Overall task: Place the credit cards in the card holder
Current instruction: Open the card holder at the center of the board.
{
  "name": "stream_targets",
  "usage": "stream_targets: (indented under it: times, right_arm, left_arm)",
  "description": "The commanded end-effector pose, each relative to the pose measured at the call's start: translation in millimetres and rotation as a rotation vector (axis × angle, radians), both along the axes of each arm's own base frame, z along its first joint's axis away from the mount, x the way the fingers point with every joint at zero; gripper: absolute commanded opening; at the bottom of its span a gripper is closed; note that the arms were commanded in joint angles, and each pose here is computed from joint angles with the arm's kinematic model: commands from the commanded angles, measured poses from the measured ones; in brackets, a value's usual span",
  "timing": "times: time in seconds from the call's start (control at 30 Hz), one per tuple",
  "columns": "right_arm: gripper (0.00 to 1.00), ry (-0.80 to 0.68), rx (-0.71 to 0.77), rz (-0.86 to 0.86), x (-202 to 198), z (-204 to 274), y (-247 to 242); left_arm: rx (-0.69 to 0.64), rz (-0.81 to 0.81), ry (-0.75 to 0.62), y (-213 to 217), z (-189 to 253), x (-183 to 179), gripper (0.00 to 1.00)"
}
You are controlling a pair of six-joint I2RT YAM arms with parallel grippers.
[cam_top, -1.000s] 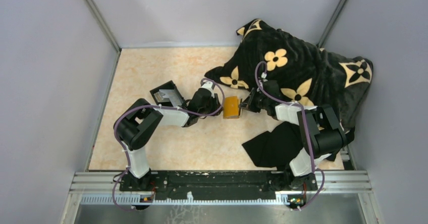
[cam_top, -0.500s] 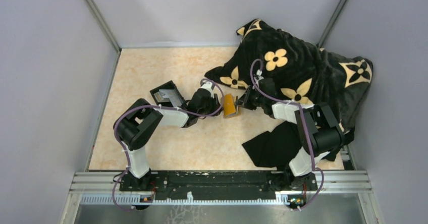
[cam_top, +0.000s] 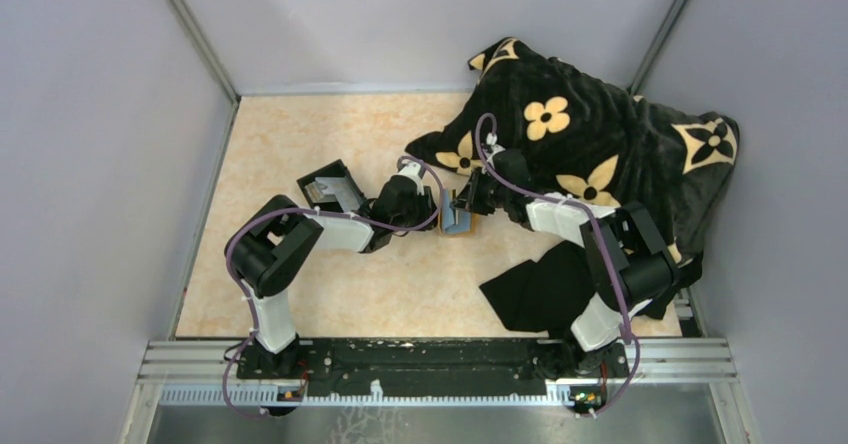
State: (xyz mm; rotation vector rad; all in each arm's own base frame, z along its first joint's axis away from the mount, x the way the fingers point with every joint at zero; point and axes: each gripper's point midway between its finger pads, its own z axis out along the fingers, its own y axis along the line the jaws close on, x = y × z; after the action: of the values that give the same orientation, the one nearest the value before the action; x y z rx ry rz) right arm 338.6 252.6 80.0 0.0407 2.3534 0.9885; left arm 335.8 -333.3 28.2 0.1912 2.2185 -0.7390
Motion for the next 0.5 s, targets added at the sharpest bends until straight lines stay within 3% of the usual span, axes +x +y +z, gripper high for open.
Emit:
stream_targets:
  times: [0.0, 0.47]
  right_arm:
    - [0.00, -0.063, -0.037, 0.053, 3, 13, 19]
    - [0.00, -0.051, -0.195, 0.096, -6, -17, 41]
  left_arm:
    - [0.101, -0.042, 0.172, 16, -54, -38, 0.33]
    - [0.101, -0.060, 0.201, 16, -62, -45, 0.33]
